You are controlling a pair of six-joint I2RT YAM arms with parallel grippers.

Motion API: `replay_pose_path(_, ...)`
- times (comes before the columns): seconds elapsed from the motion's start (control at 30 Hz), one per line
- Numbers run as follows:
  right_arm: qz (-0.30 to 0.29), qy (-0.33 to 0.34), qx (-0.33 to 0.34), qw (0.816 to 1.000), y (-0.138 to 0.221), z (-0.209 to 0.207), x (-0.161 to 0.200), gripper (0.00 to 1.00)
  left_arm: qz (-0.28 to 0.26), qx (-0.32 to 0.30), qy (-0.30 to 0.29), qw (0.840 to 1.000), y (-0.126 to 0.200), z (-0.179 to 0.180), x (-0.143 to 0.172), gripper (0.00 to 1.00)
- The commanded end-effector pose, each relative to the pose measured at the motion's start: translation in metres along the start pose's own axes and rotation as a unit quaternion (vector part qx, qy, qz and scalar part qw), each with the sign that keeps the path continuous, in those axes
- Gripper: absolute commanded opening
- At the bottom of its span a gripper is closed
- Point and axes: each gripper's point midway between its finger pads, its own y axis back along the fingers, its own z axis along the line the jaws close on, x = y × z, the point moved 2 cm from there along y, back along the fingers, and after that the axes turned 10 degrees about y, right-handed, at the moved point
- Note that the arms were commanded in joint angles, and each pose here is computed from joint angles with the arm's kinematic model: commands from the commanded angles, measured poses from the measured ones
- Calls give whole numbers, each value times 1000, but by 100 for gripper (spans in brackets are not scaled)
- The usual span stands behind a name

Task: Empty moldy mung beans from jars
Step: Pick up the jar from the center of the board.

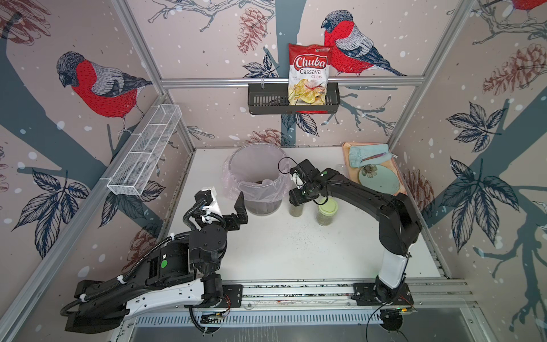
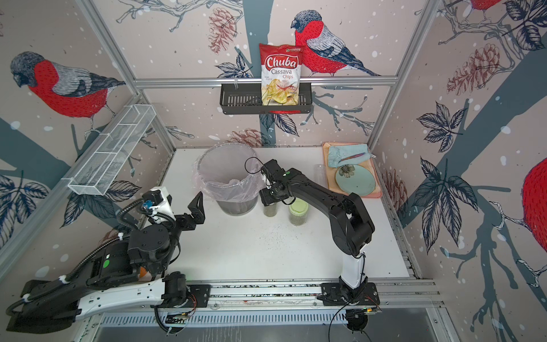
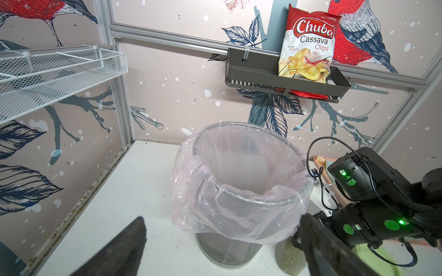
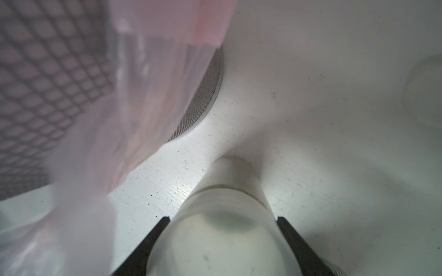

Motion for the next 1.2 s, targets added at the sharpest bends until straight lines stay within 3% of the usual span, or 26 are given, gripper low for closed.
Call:
replay_pose_path(0.0,15,-2,4,1000,1,-1,8,63,-8,-12,5,1000,1,5,-4,97)
replay_pose_path(0.27,8,-3,6,1000,12,-1,7,55,-14,-21,3,1000,1,7,-7,97)
replay_pose_path(0.73,-17,-22,15,999,38,-17,1,50,-22,-21,-5,1000,1,5,-14,97)
replay_pose_path(0.93,-36,-44,28,998,59,-37,-7,49,-27,-20,-48,998,1,-2,-22,97)
replay_pose_path(1.17,-81,-57,33,995,102,-48,-21,48,-35,87,-131,987,7,-35,-37,97)
